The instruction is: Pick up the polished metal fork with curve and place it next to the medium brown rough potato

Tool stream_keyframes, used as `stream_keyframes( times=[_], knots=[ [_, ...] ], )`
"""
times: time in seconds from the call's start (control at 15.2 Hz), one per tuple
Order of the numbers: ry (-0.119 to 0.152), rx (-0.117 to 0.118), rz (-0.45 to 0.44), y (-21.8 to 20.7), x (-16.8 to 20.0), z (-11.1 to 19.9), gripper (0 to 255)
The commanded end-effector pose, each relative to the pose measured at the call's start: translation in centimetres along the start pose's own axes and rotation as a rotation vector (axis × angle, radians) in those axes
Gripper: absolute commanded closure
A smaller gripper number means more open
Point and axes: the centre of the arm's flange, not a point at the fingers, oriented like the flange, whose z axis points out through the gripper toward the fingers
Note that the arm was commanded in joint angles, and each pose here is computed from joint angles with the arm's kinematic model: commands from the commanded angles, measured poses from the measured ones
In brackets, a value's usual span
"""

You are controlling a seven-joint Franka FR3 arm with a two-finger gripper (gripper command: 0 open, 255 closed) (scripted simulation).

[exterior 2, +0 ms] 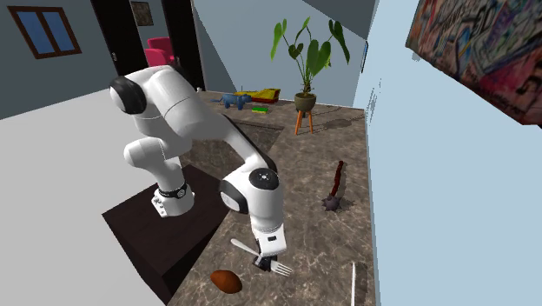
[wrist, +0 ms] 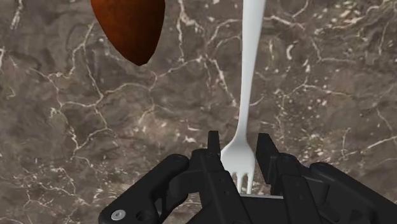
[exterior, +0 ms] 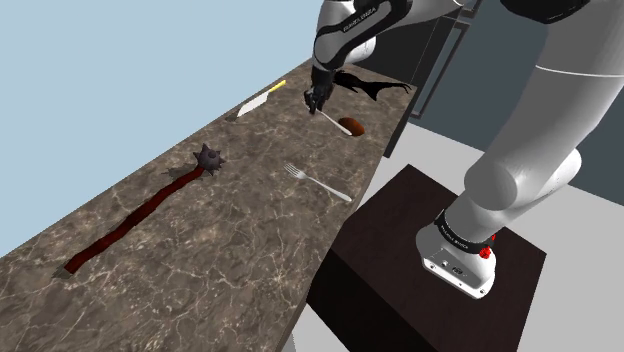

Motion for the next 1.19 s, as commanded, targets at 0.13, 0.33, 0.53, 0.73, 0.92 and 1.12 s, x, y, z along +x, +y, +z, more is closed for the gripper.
stream_keyframes(
  times=[0.13, 0.33, 0.53, 0.73, 0.92, 1.12],
  knots=[
    [0.001, 0.000, 0.000, 0.1, 0.0, 2.1, 255],
    [0.001, 0.000, 0.000, 0.1, -0.1, 3.7, 255],
    [0.001, 0.000, 0.000, 0.1, -0.2, 5.3, 255],
    [0.001, 0.000, 0.000, 0.2, -0.2, 6.9, 255],
    [0.001, 0.000, 0.000, 0.2, -0.2, 7.0, 255],
    [0.001, 0.000, 0.000, 0.2, -0.2, 7.0, 255]
  ],
)
